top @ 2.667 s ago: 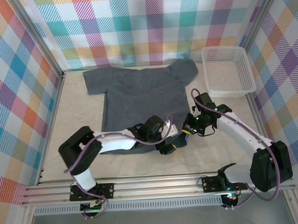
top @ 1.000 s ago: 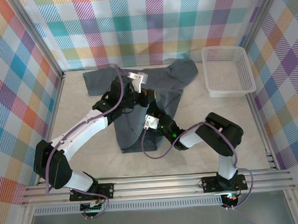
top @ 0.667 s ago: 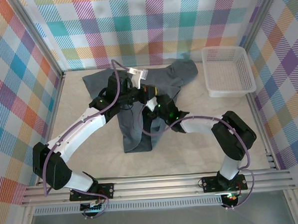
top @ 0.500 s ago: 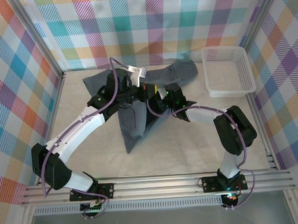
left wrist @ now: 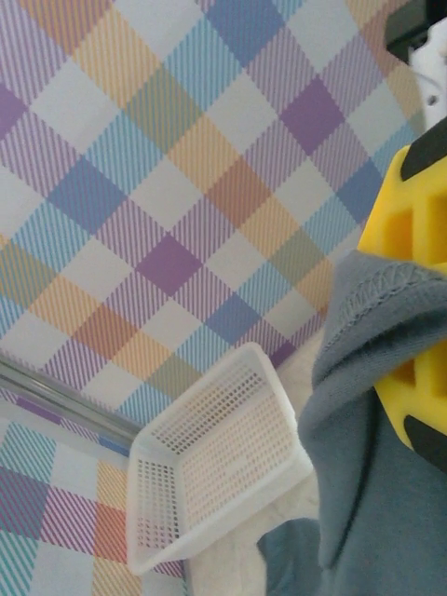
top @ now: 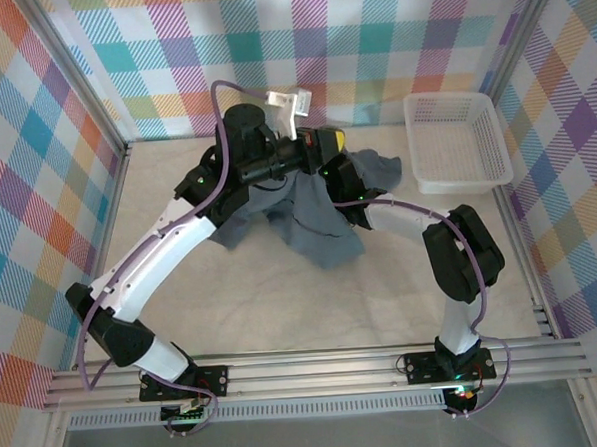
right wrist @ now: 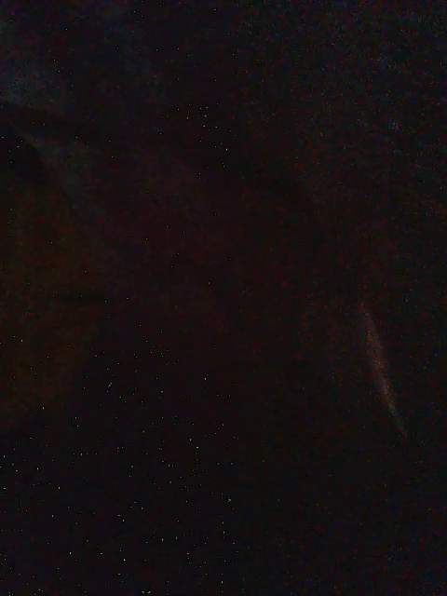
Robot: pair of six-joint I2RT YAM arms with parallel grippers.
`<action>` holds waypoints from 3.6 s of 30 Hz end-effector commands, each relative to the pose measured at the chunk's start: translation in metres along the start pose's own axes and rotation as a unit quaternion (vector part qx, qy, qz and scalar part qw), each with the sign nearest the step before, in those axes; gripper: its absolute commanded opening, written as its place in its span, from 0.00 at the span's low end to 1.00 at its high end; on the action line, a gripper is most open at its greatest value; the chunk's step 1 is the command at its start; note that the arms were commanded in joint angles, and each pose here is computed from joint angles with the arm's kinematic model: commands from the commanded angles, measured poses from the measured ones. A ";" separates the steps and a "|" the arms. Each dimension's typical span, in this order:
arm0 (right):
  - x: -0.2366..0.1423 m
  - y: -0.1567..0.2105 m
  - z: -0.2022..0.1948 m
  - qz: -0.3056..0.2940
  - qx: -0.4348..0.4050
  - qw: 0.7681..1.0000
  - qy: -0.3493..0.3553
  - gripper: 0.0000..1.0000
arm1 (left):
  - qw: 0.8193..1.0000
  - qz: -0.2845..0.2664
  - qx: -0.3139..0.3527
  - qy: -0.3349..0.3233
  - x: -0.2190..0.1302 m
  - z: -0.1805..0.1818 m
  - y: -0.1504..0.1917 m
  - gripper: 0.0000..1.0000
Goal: Fold the inside-out t-shirt
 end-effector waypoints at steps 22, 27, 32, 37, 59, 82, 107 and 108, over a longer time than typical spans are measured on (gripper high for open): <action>0.060 0.027 -0.013 0.216 -0.012 0.974 0.062 0.38 | 0.971 -0.010 0.232 0.061 -0.039 -0.123 -0.041 0.00; 0.037 0.035 -0.033 0.254 -0.015 0.953 0.165 0.69 | 0.962 -0.008 0.271 -0.013 -0.053 -0.106 -0.037 0.00; 0.024 0.087 -0.062 0.364 -0.008 0.903 0.230 0.89 | 0.950 0.028 0.304 -0.065 -0.054 -0.089 -0.026 0.00; 0.025 0.145 -0.077 0.450 -0.004 0.864 0.227 0.84 | 0.942 0.047 0.314 -0.107 -0.047 -0.075 -0.021 0.00; -0.158 -0.043 0.072 -0.007 -0.027 0.999 -0.019 0.00 | 0.858 0.226 -0.160 -0.434 -0.101 0.274 0.183 0.00; -0.203 -0.088 0.108 -0.050 -0.009 0.981 -0.188 0.00 | 0.959 0.163 -0.219 -0.071 -0.029 0.169 0.139 0.91; -0.175 0.121 0.012 0.105 -0.083 0.991 -0.024 0.60 | 0.968 0.165 -0.172 -0.082 -0.037 0.168 0.108 0.00; -0.172 0.104 0.018 0.087 -0.096 0.991 -0.014 0.69 | 0.967 0.179 -0.167 -0.076 -0.036 0.164 0.115 0.00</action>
Point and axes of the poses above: each hand's point on the last joint's axis, 136 mm out from that joint toward the fingers, its own x axis out along the fingers, its own z axis along the line the jaws close on, y = z × x, the point moved 6 cm from there along -x, back along the fingers, and after that the axes turned 10 degrees about x, right-handed, at the moved point
